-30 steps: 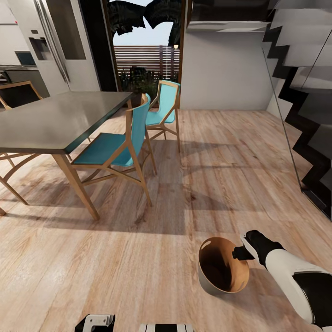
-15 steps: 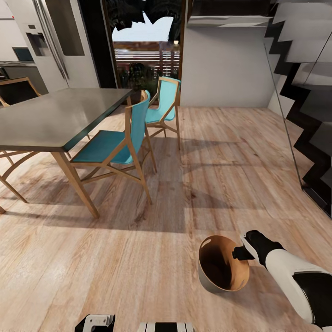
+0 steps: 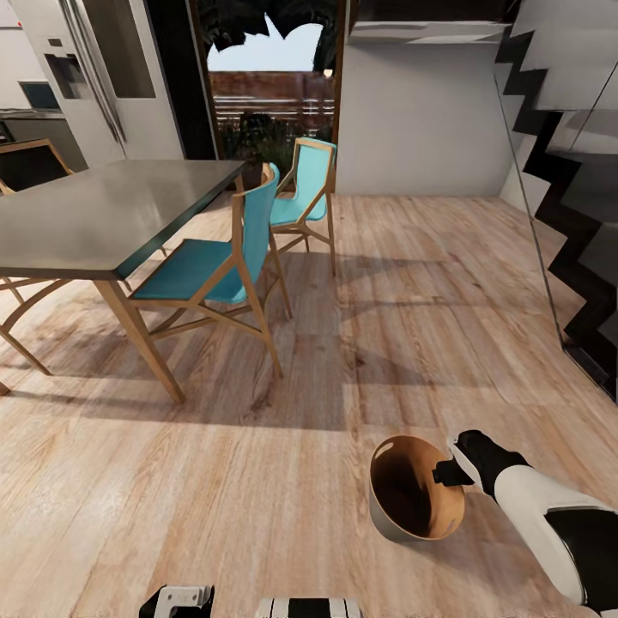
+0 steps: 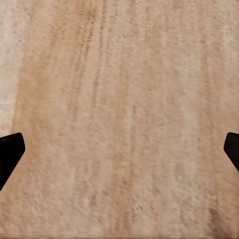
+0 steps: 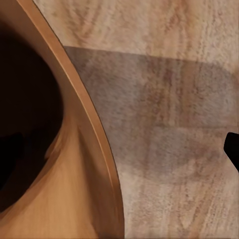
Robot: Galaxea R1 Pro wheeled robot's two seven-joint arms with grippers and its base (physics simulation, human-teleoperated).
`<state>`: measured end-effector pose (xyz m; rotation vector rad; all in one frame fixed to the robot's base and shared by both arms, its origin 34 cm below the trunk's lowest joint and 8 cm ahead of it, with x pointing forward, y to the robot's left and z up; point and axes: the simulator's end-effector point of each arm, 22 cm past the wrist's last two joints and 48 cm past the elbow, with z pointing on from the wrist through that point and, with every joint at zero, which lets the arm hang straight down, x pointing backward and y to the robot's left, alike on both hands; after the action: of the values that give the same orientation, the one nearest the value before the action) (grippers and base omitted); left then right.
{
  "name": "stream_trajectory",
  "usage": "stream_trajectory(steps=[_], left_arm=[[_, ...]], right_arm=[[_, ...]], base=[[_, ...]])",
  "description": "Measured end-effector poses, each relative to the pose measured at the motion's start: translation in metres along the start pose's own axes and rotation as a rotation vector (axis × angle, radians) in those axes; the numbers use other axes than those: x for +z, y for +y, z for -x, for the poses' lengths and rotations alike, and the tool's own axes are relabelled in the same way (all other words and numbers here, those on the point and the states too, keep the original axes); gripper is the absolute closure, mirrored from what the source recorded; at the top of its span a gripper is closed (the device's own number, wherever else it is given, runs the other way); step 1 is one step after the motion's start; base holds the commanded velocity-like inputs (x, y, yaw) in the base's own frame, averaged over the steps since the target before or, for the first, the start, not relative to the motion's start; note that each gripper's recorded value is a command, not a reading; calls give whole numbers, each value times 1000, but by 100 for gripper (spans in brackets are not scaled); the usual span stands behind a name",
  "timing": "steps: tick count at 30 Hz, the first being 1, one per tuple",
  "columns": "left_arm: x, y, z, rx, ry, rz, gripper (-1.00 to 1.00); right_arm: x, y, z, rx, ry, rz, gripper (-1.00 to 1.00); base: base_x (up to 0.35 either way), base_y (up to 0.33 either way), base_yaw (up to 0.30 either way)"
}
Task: Put the three can of soda from the living room inside the tash can in the kitchen.
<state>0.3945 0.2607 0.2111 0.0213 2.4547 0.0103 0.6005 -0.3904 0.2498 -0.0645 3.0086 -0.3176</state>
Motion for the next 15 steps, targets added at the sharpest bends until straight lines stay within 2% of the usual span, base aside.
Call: stream_trajectory(steps=[15], left_arm=[[1,0,-4,0,8,0,-100]], right_arm=[[4,2,-3,-3,9,1,-100]], base=[[0,0,0]])
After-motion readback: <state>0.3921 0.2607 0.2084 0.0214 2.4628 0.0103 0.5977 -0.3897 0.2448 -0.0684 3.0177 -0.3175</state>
